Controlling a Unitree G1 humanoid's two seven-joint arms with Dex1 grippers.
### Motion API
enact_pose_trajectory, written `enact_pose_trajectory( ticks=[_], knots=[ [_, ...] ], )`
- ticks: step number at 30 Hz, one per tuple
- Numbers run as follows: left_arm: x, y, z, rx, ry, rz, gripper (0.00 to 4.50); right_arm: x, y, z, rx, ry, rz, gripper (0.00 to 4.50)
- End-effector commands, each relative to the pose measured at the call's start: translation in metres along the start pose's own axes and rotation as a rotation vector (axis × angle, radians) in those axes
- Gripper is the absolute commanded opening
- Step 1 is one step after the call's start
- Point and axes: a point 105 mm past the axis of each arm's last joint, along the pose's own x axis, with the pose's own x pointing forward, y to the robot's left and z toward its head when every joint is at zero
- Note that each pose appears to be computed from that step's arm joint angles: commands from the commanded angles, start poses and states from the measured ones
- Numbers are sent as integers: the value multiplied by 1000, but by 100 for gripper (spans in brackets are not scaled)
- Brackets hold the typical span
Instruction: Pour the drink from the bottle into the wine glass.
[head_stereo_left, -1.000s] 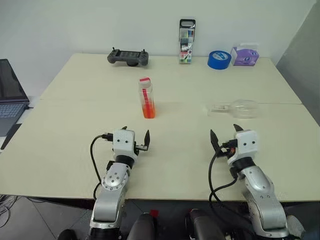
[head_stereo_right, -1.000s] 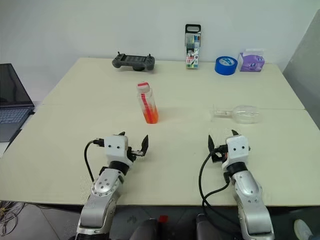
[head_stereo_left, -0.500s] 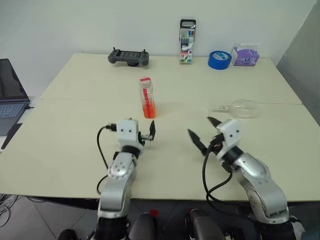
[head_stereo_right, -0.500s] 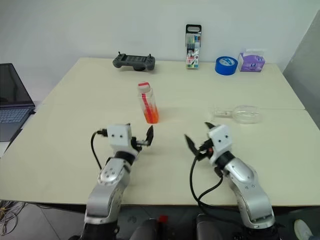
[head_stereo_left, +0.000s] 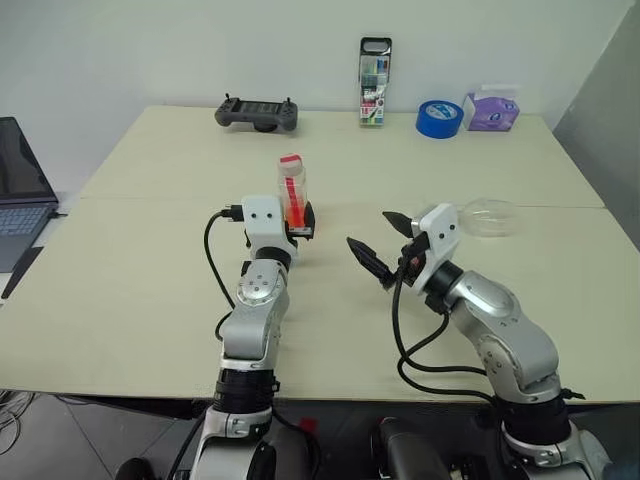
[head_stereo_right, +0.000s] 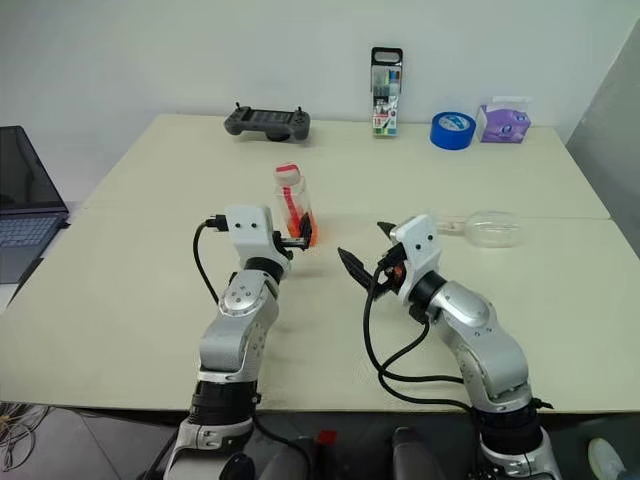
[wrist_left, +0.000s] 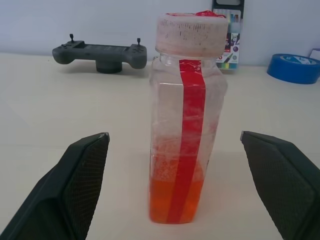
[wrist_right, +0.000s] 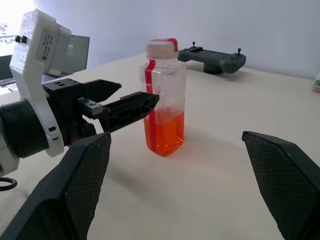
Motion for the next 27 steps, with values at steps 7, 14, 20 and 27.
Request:
enact_pose_trajectory(
  ticks=[7,14,20,27],
  knots=[
    [28,-11,23,12,-96,-42,449,3,-11,17,-22,-48,-30,450],
    [47,-13,30,37,-128,-39,449,1,-15,17,-19,-45,-49,450],
    [57,-16,30,48,-129,-34,449,-2,-15,15,-4,-40,-55,450],
    [58,-18,30,49,-135,-39,449,-1,-13,15,-2,-36,-49,450]
  ],
)
